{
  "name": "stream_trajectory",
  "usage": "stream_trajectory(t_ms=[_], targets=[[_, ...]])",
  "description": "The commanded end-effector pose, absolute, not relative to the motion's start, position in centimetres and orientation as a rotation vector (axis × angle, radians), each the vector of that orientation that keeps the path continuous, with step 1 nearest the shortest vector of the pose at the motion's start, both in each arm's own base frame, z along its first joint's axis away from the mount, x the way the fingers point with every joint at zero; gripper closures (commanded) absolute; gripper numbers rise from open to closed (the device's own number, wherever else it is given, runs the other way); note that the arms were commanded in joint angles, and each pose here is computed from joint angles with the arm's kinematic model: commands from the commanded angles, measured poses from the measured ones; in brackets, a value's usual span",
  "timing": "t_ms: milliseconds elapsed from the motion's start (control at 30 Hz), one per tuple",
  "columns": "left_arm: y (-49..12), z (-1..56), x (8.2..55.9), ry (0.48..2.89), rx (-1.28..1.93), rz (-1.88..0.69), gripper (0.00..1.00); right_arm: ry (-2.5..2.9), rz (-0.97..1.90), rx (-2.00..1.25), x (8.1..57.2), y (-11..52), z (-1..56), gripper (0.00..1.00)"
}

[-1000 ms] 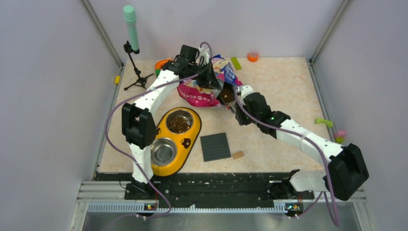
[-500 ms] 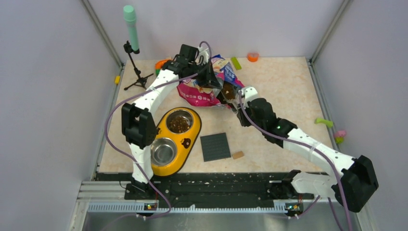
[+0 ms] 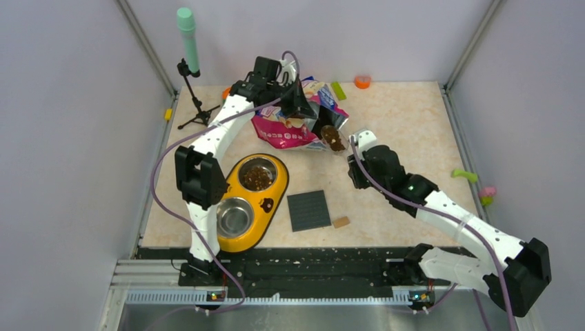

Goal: Serve the pet food

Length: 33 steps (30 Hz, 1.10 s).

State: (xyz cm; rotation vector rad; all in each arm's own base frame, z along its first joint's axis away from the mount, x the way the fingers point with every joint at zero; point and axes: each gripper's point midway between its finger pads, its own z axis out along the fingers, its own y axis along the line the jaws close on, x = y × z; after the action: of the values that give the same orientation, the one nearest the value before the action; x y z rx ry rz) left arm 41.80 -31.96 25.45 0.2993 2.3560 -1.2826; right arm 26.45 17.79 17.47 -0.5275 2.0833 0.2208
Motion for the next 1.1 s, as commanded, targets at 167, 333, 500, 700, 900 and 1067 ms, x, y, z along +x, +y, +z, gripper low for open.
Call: stream_trajectory(t_ms=[167, 333, 500, 700, 900, 1067], targets=[[-30.8, 28.5, 45.4, 2.196, 0.284, -1.238, 1.0, 1.988, 0.235, -0.548, 26.5, 17.9, 22.4, 1.0], [-30.4, 27.5, 46.0, 2.224, 0.273, -1.192, 1.0, 1.96, 0.246, -0.589, 26.5, 18.3, 24.3, 1.0], [-30.2, 27.5, 46.4, 2.222, 0.264, -1.172, 1.0, 1.933, 0.263, -0.637, 26.3, 19.0, 25.7, 1.0], [-29.1, 27.2, 47.5, 2.222, 0.227, -1.143, 1.0, 1.922, 0.261, -0.72, 26.1, 19.5, 26.6, 1.0], [-28.0, 27.5, 48.4, 2.208, 0.201, -1.123, 1.0, 1.921, 0.316, -0.792, 25.0, 21.0, 26.8, 1.0], [-26.9, 27.2, 49.0, 2.215, 0.176, -1.106, 1.0, 1.913, 0.371, -0.902, 23.5, 23.3, 26.7, 1.0]])
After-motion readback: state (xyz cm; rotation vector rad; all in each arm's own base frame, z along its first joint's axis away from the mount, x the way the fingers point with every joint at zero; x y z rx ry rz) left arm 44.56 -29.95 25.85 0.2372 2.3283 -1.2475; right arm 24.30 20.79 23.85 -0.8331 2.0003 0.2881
